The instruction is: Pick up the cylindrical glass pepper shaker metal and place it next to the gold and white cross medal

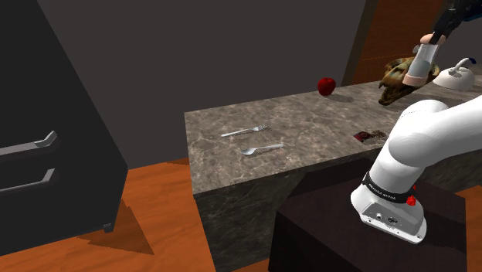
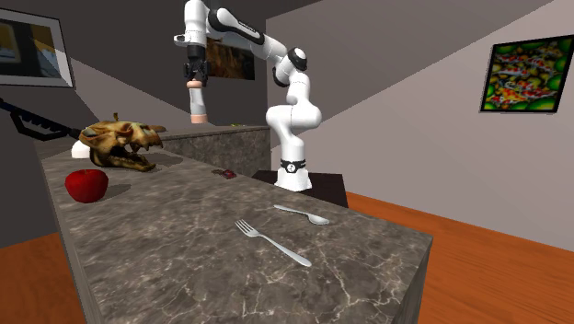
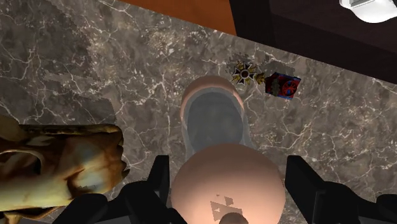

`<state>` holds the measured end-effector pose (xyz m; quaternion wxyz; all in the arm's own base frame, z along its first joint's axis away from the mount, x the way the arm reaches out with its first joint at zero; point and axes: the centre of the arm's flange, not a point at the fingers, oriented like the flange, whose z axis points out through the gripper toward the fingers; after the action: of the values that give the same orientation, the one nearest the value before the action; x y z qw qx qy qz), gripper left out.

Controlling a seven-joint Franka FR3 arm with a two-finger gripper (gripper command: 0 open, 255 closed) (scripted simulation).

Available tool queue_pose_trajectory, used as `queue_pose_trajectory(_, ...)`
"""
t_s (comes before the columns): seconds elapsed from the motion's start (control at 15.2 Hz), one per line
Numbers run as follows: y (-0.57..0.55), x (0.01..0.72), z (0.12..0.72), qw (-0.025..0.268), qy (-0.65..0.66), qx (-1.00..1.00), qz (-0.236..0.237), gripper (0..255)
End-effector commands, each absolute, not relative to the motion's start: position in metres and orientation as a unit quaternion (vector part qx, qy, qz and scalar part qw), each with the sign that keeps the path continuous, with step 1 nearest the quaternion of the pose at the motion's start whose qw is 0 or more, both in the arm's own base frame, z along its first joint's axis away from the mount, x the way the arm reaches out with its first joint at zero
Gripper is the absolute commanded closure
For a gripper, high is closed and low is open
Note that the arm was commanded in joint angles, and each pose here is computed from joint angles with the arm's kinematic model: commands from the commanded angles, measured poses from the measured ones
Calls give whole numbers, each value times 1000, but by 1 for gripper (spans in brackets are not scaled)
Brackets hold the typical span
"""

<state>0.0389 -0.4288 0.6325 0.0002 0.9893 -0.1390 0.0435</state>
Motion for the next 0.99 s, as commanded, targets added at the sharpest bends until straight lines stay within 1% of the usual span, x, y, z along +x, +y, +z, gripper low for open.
queue_pose_trajectory(0.0,-429,39,622,0,-139,989,44,255)
queue_pose_trajectory(0.92,-429,39,548,0,-139,989,44,255)
